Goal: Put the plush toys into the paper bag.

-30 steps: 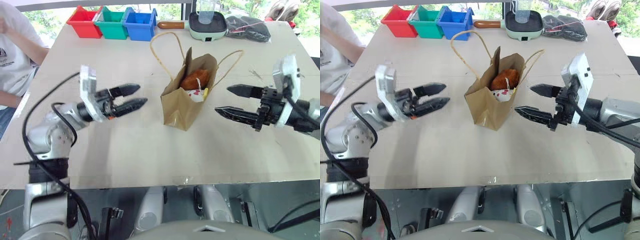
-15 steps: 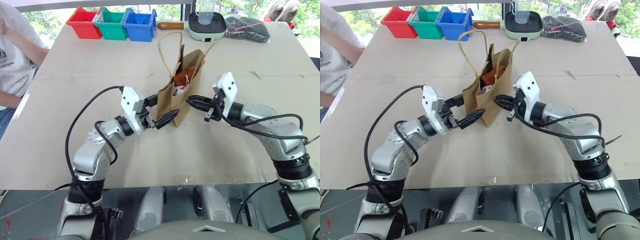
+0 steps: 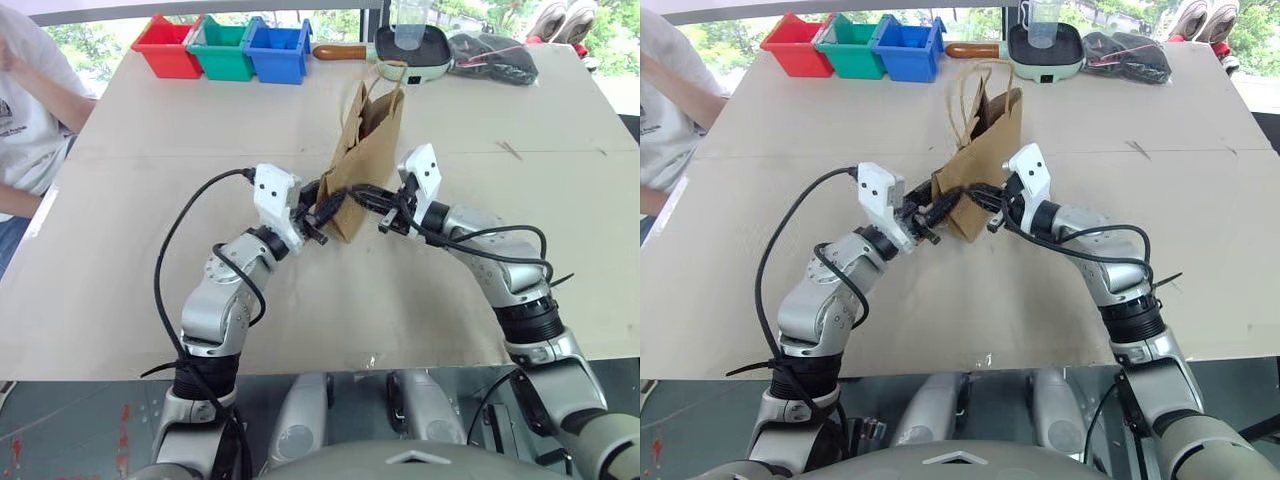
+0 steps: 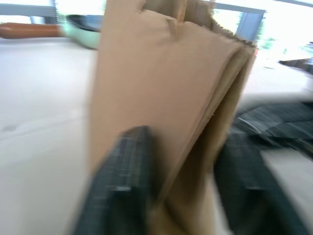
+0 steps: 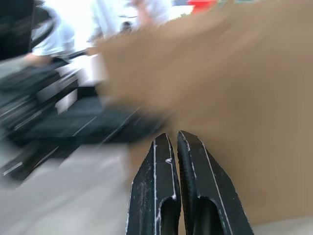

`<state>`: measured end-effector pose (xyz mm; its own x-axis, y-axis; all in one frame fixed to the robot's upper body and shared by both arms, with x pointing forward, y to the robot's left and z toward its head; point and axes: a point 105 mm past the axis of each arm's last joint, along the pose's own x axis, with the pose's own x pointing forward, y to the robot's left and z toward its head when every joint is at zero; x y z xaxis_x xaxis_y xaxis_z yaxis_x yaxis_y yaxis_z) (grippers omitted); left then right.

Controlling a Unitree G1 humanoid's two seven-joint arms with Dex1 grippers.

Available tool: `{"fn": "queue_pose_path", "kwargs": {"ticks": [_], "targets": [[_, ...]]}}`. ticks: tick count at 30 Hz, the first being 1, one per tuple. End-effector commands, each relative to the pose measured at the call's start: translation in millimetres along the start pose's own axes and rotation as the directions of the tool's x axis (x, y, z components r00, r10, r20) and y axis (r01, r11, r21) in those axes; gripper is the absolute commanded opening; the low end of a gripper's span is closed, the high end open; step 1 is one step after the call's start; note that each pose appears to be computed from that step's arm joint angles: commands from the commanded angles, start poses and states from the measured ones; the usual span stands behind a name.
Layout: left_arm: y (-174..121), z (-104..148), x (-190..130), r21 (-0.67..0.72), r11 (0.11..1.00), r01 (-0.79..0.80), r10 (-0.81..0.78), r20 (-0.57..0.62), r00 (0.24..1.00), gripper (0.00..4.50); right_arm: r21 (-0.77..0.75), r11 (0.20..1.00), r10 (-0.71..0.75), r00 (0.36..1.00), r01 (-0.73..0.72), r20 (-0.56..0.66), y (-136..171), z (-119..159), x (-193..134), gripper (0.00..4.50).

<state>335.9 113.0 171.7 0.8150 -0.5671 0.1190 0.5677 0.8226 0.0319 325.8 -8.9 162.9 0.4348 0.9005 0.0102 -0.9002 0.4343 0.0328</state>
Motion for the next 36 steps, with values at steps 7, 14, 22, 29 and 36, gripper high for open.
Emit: {"fn": "queue_pose_path", "kwargs": {"ticks": [7,14,22,29,36], "targets": [[6,25,-7,0.17,0.942,0.289,-0.303,0.061,0.951,0.0,-0.256,0.964,-0.053,0.996,0.07,0.073,20,44,-92,1.65],[19,42,-4,0.355,0.567,0.743,-0.767,-0.102,0.633,0.0,-0.401,0.895,-0.202,0.979,0.193,0.019,38,49,-160,4.36],[24,8,24,0.317,0.511,0.799,-0.77,-0.244,0.59,0.0,-0.407,0.856,-0.352,0.936,0.318,-0.009,47,40,-188,4.36],[40,16,23,0.24,0.63,0.739,-0.733,-0.13,0.667,2.97,-0.409,0.857,-0.352,0.936,0.312,-0.024,46,38,-191,4.39],[59,18,-44,0.081,0.81,0.581,-0.57,-0.125,0.812,4.1,-0.408,0.867,-0.341,0.937,0.285,-0.07,32,33,-208,4.39]]}}
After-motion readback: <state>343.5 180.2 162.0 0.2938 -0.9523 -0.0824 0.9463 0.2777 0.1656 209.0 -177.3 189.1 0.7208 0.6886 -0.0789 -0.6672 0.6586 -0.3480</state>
